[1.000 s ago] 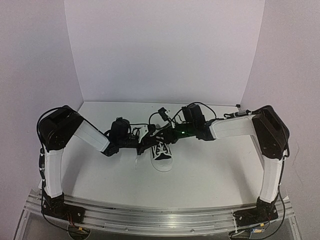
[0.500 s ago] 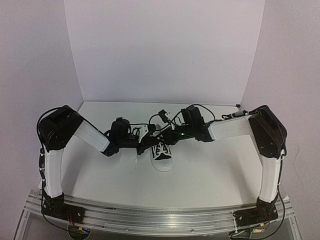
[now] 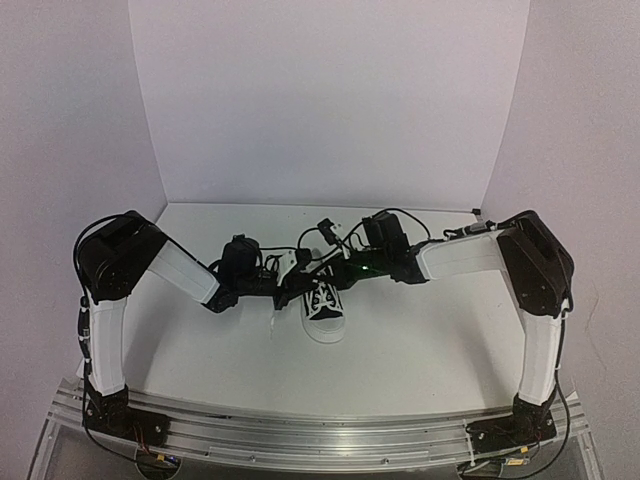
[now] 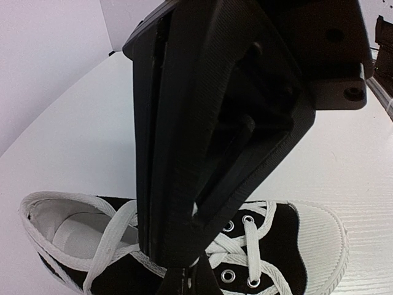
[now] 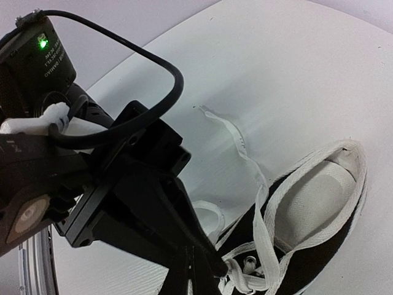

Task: Tie the shoes

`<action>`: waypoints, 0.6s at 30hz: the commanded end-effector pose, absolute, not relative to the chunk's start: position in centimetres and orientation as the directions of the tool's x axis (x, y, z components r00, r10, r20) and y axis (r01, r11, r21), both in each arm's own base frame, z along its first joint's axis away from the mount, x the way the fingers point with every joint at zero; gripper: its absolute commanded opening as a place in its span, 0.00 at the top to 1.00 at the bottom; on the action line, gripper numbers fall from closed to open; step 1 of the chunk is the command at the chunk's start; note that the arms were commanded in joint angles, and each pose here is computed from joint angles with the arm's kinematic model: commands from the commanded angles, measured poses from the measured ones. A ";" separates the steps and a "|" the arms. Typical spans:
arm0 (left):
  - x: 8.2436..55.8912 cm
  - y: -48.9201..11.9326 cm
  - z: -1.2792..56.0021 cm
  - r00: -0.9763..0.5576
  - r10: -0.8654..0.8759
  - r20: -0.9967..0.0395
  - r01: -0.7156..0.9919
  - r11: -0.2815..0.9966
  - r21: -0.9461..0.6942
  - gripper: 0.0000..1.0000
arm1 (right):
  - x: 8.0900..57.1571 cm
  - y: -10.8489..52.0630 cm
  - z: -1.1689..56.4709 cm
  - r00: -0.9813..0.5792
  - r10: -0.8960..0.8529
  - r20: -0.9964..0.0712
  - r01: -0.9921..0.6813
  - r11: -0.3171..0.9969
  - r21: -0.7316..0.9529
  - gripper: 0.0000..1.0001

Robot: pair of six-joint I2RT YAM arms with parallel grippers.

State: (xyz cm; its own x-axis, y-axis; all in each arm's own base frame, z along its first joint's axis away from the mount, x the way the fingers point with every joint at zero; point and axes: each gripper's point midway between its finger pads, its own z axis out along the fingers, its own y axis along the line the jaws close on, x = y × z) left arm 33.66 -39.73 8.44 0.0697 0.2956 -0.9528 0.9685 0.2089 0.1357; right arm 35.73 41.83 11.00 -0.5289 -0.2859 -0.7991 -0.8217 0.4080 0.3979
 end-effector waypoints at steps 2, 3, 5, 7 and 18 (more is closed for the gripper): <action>34.0 -39.0 11.6 0.141 0.292 -0.946 0.958 0.199 0.204 0.34 | 36.3 41.8 13.3 -0.491 -0.257 -0.833 -0.832 0.422 0.360 1.00; 33.9 -38.5 11.8 0.152 0.310 -0.938 0.958 0.187 0.217 0.27 | 36.3 41.7 13.2 -0.491 -0.259 -0.832 -0.831 0.426 0.358 1.00; 33.5 -37.5 12.3 0.152 0.342 -0.927 0.964 0.157 0.216 0.12 | 36.1 41.5 13.1 -0.493 -0.264 -0.829 -0.830 0.429 0.357 1.00; 32.9 -36.3 12.6 0.140 0.380 -0.914 0.975 0.106 0.194 0.01 | 36.1 41.5 13.1 -0.495 -0.263 -0.828 -0.829 0.429 0.359 1.00; 37.3 -27.5 9.9 -0.029 0.679 -0.734 0.994 0.095 0.049 0.36 | 36.5 41.9 13.4 -0.494 -0.255 -0.831 -0.827 0.431 0.360 1.00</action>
